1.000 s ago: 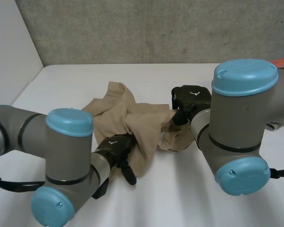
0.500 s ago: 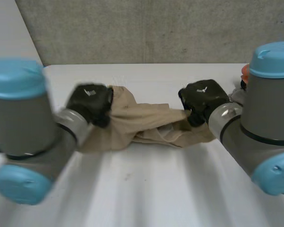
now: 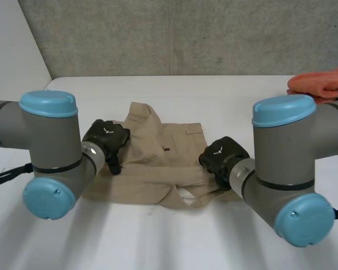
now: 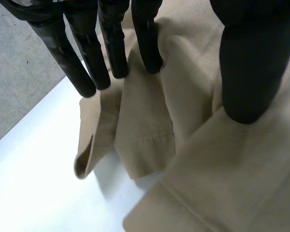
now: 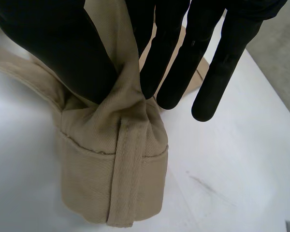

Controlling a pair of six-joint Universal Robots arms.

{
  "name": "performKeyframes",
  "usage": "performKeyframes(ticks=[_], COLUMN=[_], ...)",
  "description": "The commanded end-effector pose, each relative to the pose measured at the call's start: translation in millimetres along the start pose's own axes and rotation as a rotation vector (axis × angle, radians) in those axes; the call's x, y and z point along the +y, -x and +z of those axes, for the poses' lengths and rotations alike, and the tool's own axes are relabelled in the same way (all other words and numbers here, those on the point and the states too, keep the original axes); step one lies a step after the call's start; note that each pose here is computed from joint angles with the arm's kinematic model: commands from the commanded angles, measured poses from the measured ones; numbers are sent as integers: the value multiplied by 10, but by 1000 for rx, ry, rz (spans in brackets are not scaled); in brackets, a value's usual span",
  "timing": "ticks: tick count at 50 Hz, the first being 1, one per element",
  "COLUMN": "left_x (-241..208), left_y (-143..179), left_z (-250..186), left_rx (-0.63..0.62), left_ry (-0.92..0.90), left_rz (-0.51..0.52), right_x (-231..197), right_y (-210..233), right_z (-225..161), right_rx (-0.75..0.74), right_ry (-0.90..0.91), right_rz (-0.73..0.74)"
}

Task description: Fold the laundry.

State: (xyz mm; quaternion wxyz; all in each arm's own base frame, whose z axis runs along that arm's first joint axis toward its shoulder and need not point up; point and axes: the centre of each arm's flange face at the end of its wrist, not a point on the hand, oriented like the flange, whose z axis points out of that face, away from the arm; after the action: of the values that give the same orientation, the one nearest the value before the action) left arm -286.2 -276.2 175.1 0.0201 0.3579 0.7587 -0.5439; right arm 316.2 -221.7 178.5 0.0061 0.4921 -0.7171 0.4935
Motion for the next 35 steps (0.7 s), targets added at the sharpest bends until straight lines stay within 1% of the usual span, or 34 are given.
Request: performKeyframes(ticks=[1,6,10,11,14,15,19,27,30,34,35], left_x=[-96,-87,-15,42,133,189,335,514,467,214,68], left_y=[106,208,204,167,120,92,53,51,61,102,138], left_z=[-317,-549,-661,-677,-682,-663,-542,-164,-81,-2,35], left_rx=[-4,-11,31,61,97,117,134,72,59,53,42], left_ry=[-9,8,36,59,94,115,163,206,185,88,32], left_rz=[-64,-118,-137,-138,-140,-142,-143,-74,-71,-62,-58], right_x=[-80,-129,-137,-142,-138,-132,-127,-95,-80,-92,-144], right_y=[-27,6,25,29,43,53,62,65,48,-8,-70], right_z=[-2,-1,2,-5,-13,-16,-26,-22,14,156,237], right_rx=[69,72,70,69,66,63,64,61,63,89,125], right_ry=[-18,-40,-41,-42,-41,-39,-33,-24,-24,-47,-81], right_rz=[9,-11,-17,-16,-16,-17,-17,-15,-17,-35,-53])
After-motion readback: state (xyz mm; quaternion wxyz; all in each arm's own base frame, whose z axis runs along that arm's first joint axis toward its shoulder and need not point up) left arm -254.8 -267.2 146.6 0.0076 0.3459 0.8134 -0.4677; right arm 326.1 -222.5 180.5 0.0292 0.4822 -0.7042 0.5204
